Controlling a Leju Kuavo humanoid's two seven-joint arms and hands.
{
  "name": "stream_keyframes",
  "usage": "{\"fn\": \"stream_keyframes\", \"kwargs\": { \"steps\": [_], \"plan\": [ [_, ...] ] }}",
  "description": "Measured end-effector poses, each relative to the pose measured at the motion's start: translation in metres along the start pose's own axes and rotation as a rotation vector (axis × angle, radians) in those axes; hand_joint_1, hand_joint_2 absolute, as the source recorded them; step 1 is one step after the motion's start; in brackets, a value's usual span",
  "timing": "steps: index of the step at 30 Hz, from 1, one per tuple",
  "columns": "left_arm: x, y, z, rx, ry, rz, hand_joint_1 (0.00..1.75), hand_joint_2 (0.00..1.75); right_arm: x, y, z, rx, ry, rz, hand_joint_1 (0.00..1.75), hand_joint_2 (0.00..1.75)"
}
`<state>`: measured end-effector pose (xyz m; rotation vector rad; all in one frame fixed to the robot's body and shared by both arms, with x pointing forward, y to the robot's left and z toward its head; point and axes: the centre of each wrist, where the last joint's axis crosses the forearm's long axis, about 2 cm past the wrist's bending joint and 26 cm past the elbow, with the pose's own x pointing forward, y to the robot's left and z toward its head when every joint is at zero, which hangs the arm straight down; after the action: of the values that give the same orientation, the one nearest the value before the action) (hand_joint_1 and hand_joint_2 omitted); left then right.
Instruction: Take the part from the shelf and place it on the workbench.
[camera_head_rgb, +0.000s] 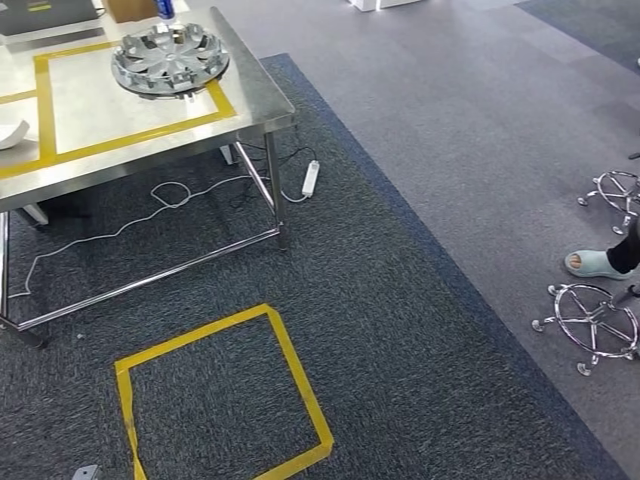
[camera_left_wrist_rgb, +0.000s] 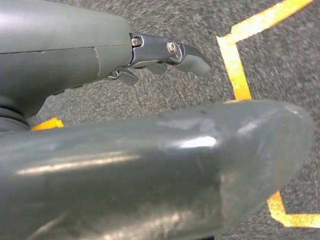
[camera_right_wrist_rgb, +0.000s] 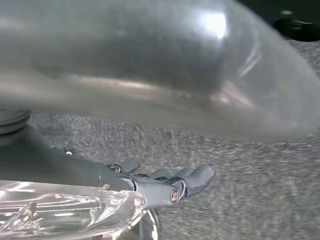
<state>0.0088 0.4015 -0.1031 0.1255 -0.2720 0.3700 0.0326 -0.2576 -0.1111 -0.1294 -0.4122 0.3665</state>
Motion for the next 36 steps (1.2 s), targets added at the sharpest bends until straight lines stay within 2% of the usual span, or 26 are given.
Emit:
{"fn": "stream_keyframes", "kwargs": {
  "steps": [8,14,36],
  "plan": [
    [0.0052,-0.002,-0.0011,-0.008,-0.008,-0.007,0.0,0.0,0.0011,-0.0016,-0.0007,-0.008,0.003,0.003,0.0,0.0],
    [-0.0004,-0.0013,-0.0001,-0.008,0.01,-0.018,0.0,0.0,0.0018,-0.0028,-0.0011,-0.01,-0.002,0.002,0.0,0.0],
    [0.0041,-0.0027,-0.001,-0.015,0.008,-0.019,0.0,0.0,0.001,-0.005,-0.0015,0.015,-0.008,0.005,0.0,0.0]
  ]
}}
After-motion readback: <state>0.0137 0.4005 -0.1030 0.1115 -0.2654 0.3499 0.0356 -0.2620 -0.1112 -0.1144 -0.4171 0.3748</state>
